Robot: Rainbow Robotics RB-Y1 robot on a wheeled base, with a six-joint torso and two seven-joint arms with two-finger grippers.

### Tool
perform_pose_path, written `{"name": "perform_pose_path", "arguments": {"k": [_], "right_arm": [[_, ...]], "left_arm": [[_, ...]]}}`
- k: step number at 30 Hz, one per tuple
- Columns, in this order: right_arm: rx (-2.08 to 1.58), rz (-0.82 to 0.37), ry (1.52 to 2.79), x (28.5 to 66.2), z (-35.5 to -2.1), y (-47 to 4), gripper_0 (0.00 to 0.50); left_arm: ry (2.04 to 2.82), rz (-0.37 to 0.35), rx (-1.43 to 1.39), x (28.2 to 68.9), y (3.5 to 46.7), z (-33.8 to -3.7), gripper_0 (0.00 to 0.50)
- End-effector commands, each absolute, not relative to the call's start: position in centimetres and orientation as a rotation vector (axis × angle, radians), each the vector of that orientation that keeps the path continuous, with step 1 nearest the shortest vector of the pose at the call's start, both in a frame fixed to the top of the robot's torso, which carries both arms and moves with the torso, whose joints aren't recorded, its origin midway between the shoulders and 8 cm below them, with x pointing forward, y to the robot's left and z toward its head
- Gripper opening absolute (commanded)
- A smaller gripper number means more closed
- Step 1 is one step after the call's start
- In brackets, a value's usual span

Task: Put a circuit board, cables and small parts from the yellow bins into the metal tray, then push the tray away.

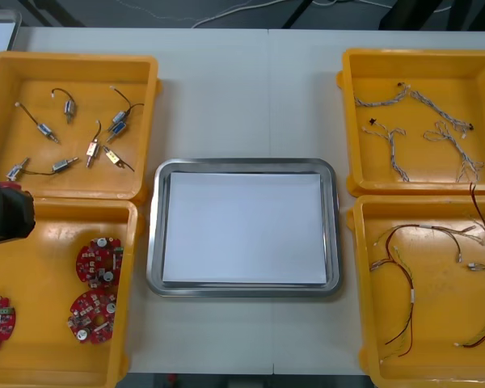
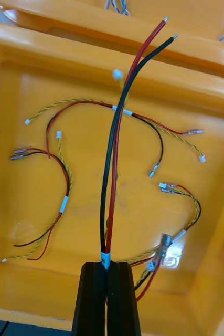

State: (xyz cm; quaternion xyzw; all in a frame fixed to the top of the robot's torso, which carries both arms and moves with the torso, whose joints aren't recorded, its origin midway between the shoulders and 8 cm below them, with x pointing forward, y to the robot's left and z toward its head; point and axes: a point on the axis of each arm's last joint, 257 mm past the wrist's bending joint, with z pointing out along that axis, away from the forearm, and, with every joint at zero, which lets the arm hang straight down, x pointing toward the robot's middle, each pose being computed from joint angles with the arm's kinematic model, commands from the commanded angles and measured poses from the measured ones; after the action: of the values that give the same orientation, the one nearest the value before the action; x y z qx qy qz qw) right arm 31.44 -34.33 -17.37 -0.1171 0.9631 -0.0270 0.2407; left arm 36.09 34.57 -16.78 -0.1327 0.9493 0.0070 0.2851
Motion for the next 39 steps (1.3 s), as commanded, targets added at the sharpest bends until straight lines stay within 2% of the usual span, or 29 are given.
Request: {"name": "perform_pose_path", "arguments": {"k": [1, 3, 6, 11, 13, 21, 25, 31, 36, 39], "right_arm": [[-0.447, -0.086, 2.557, 31.7, -15.6, -32.5, 0.000], [-0.487, -0.076, 2.547, 31.7, -15.6, -31.5, 0.000], [-0.514, -0.067, 2.527, 32.1, -15.1, -30.8, 0.000], [-0.587, -0.018, 2.458, 33.2, -13.1, -28.5, 0.000], [-0.606, 0.008, 2.454, 33.1, -12.9, -27.9, 0.000], [-0.660, 0.063, 2.459, 32.4, -13.2, -26.3, 0.000], [-0.680, 0.061, 2.464, 32.2, -13.3, -26.0, 0.000], [-0.698, 0.029, 2.467, 32.6, -13.1, -25.9, 0.000], [-0.682, 0.050, 2.488, 32.9, -13.3, -26.1, 0.000], [-0.677, 0.056, 2.497, 32.9, -13.4, -26.3, 0.000]], "left_arm": [[2.480, -0.028, -0.408, 36.7, 34.1, -13.4, 0.000], [2.516, -0.066, -0.403, 36.2, 33.2, -13.7, 0.000], [2.564, -0.067, -0.418, 35.3, 32.6, -14.3, 0.000], [2.602, 0.022, -0.378, 35.1, 31.5, -14.6, 0.000], [2.603, 0.028, -0.369, 35.3, 30.9, -14.5, 0.000], [2.618, -0.041, -0.297, 35.7, 28.8, -13.3, 0.000], [2.599, -0.058, -0.260, 36.2, 28.3, -11.1, 0.000], [2.623, -0.160, -0.254, 36.8, 26.5, -9.7, 0.000], [2.631, -0.150, -0.221, 37.2, 25.0, -10.2, 0.000], [2.610, -0.138, -0.221, 37.9, 23.6, -10.4, 0.000]]}}
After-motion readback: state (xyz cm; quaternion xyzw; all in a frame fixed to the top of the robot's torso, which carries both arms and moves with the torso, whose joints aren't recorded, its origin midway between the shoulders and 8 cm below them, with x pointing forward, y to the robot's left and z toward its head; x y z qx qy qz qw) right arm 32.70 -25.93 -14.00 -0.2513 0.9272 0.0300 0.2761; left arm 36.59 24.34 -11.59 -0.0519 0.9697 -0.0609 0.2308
